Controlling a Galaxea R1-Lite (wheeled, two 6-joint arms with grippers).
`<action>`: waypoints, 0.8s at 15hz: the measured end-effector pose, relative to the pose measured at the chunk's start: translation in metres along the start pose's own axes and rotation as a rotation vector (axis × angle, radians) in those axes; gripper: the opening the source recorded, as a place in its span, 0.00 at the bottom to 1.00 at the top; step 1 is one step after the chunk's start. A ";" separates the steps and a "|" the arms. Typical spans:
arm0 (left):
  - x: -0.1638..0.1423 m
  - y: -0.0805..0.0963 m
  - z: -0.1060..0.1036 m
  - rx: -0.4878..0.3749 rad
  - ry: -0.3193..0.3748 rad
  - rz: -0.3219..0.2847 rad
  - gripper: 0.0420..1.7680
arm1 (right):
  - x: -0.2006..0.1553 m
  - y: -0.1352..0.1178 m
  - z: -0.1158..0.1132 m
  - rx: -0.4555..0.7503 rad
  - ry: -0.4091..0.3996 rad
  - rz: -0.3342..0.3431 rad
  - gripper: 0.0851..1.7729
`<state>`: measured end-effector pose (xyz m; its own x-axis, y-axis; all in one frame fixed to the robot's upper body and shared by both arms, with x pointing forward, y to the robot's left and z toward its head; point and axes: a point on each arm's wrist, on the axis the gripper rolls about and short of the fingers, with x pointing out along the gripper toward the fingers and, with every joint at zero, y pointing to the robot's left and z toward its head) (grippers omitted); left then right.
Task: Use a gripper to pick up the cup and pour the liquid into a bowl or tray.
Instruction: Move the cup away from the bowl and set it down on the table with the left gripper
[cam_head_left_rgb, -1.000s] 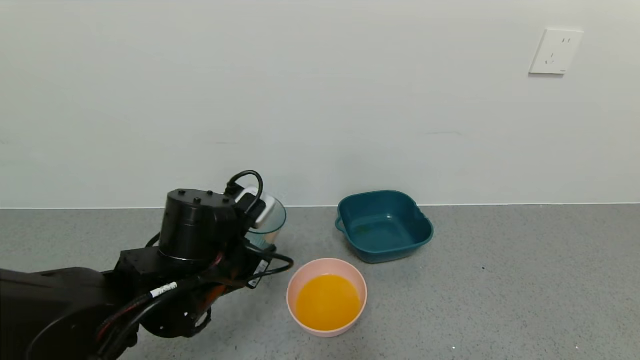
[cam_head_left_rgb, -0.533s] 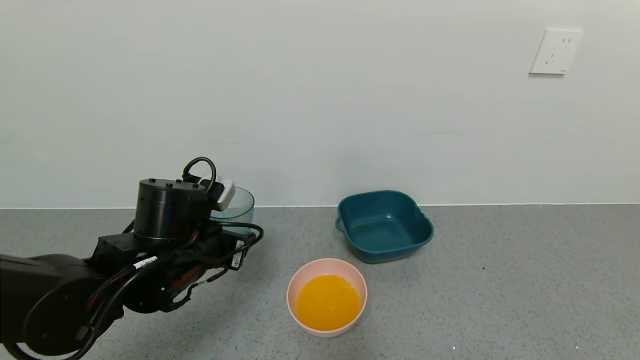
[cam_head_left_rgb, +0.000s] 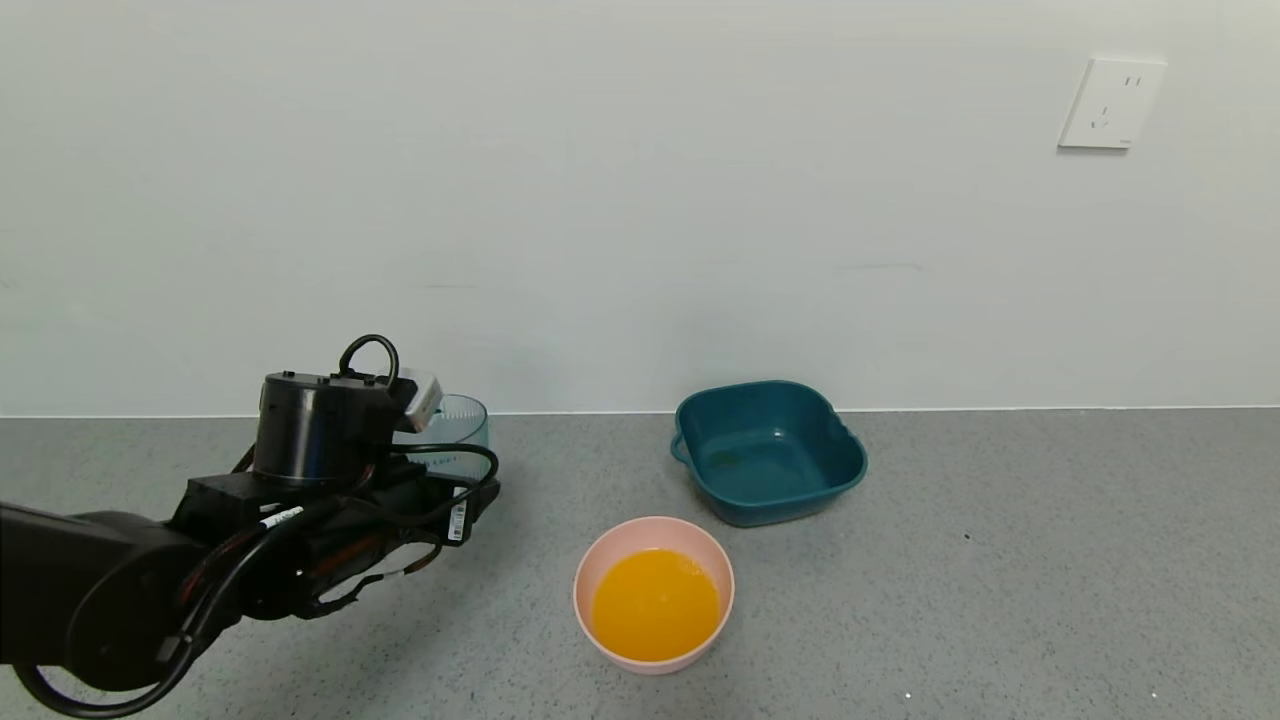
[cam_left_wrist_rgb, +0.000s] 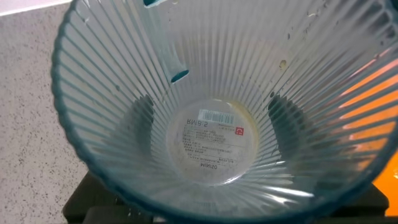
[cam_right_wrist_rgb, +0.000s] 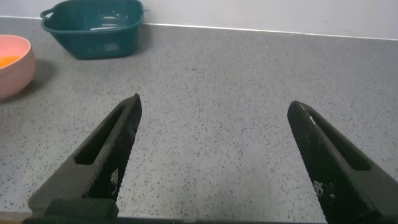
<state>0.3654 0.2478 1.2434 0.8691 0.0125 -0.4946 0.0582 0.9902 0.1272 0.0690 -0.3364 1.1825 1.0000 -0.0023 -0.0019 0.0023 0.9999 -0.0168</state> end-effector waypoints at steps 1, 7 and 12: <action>0.004 0.003 -0.002 -0.006 0.013 0.003 0.71 | 0.000 0.000 0.000 0.000 0.000 0.000 0.96; 0.033 0.005 -0.016 -0.042 -0.049 0.024 0.71 | 0.000 0.000 0.000 0.000 0.000 0.000 0.96; 0.058 -0.001 -0.041 -0.021 0.047 0.025 0.71 | 0.000 0.000 0.000 0.000 0.000 0.000 0.96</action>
<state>0.3952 0.2535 1.1790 0.8461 0.0430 -0.5313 0.0262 0.9922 0.1220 0.0690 -0.3364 1.1826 1.0000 -0.0028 -0.0015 0.0027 0.9999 -0.0164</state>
